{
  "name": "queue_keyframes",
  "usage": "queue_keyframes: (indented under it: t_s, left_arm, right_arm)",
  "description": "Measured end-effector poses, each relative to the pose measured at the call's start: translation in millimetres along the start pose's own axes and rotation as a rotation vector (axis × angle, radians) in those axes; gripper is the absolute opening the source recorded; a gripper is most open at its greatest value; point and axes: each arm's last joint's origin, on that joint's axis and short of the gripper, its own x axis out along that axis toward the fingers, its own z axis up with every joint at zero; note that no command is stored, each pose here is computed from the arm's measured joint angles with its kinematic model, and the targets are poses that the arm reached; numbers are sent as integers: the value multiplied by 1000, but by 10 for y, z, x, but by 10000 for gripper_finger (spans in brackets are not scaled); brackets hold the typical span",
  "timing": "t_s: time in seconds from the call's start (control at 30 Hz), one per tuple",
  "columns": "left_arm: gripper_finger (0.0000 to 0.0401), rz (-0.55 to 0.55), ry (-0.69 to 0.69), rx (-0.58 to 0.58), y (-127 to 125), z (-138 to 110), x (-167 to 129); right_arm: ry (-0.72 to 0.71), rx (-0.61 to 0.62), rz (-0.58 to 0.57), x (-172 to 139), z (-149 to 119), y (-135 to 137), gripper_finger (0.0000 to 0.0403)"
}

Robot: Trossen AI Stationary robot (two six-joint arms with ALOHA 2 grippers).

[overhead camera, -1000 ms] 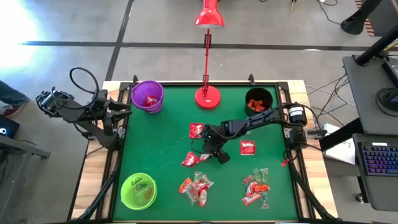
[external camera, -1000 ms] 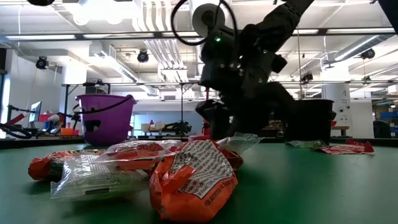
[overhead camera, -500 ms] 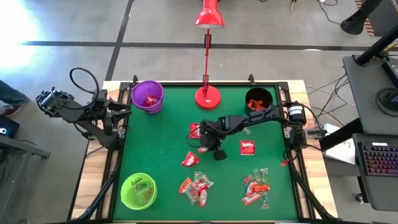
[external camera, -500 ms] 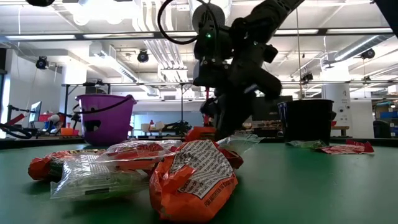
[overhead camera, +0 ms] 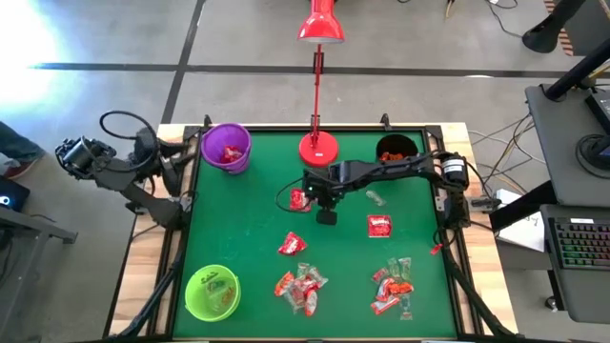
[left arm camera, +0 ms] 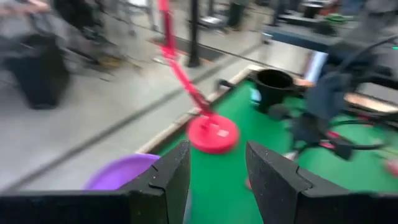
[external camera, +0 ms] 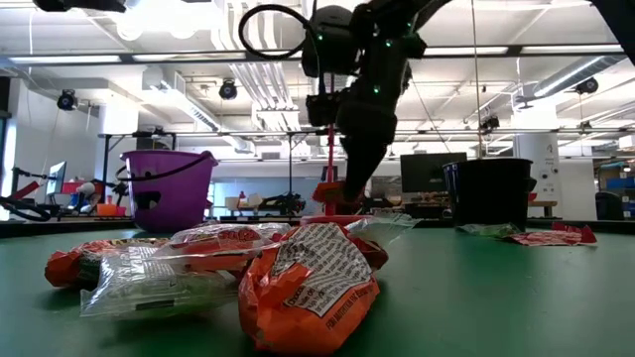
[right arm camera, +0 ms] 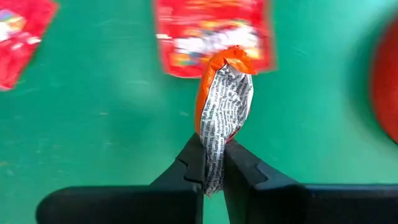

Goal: Sort candy
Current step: Put the orange chocolate into the black bucket

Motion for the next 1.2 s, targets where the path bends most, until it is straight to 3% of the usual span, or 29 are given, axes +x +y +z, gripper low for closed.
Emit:
queue_keyframes:
  t_s: [0.2, 0.5, 0.87, 1.2]
  left_arm:
    - [137, 103, -52, 25, 62, -12, -8]
    - [137, 232, -150, 26, 99, 17, -18]
    - [137, 423, -297, 21, 210, 51, -71]
    - [137, 420, -319, -56, 437, 14, -166]
  right_arm:
    - [16, 180, -61, -212, -14, -237, 19]
    - [-54, 514, -118, -549, -114, -810, 19]
    - [-53, 674, -167, -1006, -419, -1273, 19]
    - [-81, 795, -237, -1161, -687, -1850, 19]
